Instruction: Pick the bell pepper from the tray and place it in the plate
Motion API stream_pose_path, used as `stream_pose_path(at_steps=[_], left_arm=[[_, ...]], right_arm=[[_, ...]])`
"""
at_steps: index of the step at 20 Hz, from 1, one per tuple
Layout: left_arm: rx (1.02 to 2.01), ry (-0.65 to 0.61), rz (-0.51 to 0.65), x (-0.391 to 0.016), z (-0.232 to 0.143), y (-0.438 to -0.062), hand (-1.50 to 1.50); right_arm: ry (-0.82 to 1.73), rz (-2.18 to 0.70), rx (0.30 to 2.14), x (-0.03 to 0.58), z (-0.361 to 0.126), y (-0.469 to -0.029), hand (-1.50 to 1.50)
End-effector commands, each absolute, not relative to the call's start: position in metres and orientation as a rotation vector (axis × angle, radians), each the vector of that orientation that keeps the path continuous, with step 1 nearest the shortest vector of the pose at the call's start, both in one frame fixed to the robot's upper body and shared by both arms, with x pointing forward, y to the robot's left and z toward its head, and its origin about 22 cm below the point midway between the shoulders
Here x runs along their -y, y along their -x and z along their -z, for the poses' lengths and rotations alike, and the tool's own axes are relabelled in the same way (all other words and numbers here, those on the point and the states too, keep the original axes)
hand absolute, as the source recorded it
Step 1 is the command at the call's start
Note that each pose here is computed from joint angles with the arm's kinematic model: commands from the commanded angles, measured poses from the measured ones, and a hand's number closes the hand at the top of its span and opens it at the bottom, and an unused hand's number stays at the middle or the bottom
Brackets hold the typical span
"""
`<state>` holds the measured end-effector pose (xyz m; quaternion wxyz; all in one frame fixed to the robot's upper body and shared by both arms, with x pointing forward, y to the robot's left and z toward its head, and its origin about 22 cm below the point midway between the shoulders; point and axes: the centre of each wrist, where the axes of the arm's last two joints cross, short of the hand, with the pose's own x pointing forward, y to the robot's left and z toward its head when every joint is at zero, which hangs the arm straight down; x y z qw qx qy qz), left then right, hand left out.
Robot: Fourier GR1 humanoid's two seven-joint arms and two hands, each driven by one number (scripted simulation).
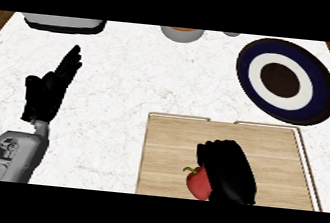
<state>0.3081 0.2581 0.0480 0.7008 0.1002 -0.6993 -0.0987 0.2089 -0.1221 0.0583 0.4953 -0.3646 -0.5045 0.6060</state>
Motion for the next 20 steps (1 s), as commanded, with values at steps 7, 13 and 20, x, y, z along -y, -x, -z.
stream_pose_path(at_steps=[7,13,20], left_arm=[[1.567,-0.239,0.199,-0.262,-0.045,-0.298,0.0],[1.568,-0.242,0.185,-0.261,-0.041,-0.295,0.0],[1.572,-0.223,0.208,-0.267,-0.041,-0.297,0.0]], right_arm=[[0.913,-1.148,1.107,0.282,-0.059,-0.241,1.5],[0.919,-0.893,1.112,0.393,-0.08,-0.248,1.5],[0.976,-0.627,1.506,0.492,-0.14,-0.248,1.5]])
